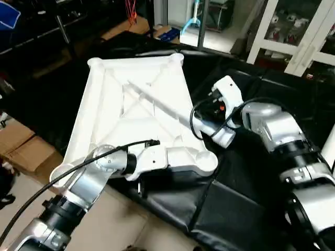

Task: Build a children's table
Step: Pick table leg

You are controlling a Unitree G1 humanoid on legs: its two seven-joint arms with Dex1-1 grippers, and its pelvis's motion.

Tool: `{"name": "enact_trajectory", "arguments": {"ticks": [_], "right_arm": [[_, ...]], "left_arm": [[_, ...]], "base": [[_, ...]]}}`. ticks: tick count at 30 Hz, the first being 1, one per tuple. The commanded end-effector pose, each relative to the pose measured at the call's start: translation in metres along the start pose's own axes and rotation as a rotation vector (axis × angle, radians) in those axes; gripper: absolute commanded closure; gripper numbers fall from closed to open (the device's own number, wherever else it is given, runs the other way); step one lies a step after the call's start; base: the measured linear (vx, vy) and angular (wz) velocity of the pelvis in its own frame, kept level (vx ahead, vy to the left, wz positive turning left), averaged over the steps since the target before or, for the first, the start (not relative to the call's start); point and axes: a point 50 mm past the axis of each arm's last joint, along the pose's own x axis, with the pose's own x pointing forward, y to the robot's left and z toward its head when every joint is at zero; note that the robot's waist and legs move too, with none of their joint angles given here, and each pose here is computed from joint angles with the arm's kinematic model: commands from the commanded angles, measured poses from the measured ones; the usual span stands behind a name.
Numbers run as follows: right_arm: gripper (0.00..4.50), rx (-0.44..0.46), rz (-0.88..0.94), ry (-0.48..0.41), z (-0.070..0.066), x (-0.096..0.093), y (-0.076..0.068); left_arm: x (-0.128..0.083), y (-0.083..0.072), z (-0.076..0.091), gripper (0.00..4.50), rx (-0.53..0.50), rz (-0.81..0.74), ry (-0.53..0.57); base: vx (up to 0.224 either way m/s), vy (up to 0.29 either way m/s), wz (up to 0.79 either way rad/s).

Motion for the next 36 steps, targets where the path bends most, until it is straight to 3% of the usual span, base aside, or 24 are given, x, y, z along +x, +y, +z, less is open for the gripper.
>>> {"name": "enact_trajectory", "arguments": {"ticks": [1, 7, 15, 17, 18, 21, 24, 31, 36], "right_arm": [[1.62, 0.027, 0.025, 0.025, -0.007, 0.003, 0.001], [1.62, -0.004, 0.102, 0.002, 0.007, 0.005, 0.012], [1.62, -0.056, 0.118, 0.068, 0.014, 0.008, 0.015], [1.62, -0.092, 0.108, 0.127, 0.014, 0.007, 0.013], [1.56, -0.100, 0.105, 0.151, 0.012, 0.007, 0.013], [1.56, -0.139, 0.118, 0.248, 0.004, 0.006, 0.012], [1.54, -0.174, 0.125, 0.307, 0.000, 0.005, 0.010], [1.54, -0.232, 0.139, 0.384, 0.004, 0.002, 0.006], [1.54, -0.245, 0.140, 0.375, 0.013, 0.002, 0.004]], "left_arm": [[0.000, 0.001, 0.002, 4.50, 0.036, 0.017, -0.001], [0.000, 0.001, 0.001, 4.50, 0.035, 0.017, 0.002], [0.000, 0.001, 0.002, 4.50, 0.036, 0.009, 0.001], [-0.001, 0.002, 0.003, 4.50, 0.027, 0.004, -0.005], [-0.001, 0.002, 0.004, 4.21, 0.021, 0.003, -0.007], [-0.003, 0.004, 0.007, 4.21, 0.003, 0.001, -0.029], [-0.006, 0.008, 0.012, 3.80, 0.010, 0.017, -0.045], [-0.016, 0.019, 0.027, 3.21, 0.013, 0.033, -0.090], [-0.019, 0.022, 0.029, 2.75, 0.026, 0.040, -0.085]], "base": [[0.000, 0.000, 0.00], [0.000, 0.000, 0.00], [0.000, 0.000, 0.00], [0.000, 0.000, 0.00], [0.000, 0.000, 0.00], [0.000, 0.000, 0.00], [0.000, 0.000, 0.00], [0.000, 0.000, 0.00], [0.000, 0.000, 0.00]]}}
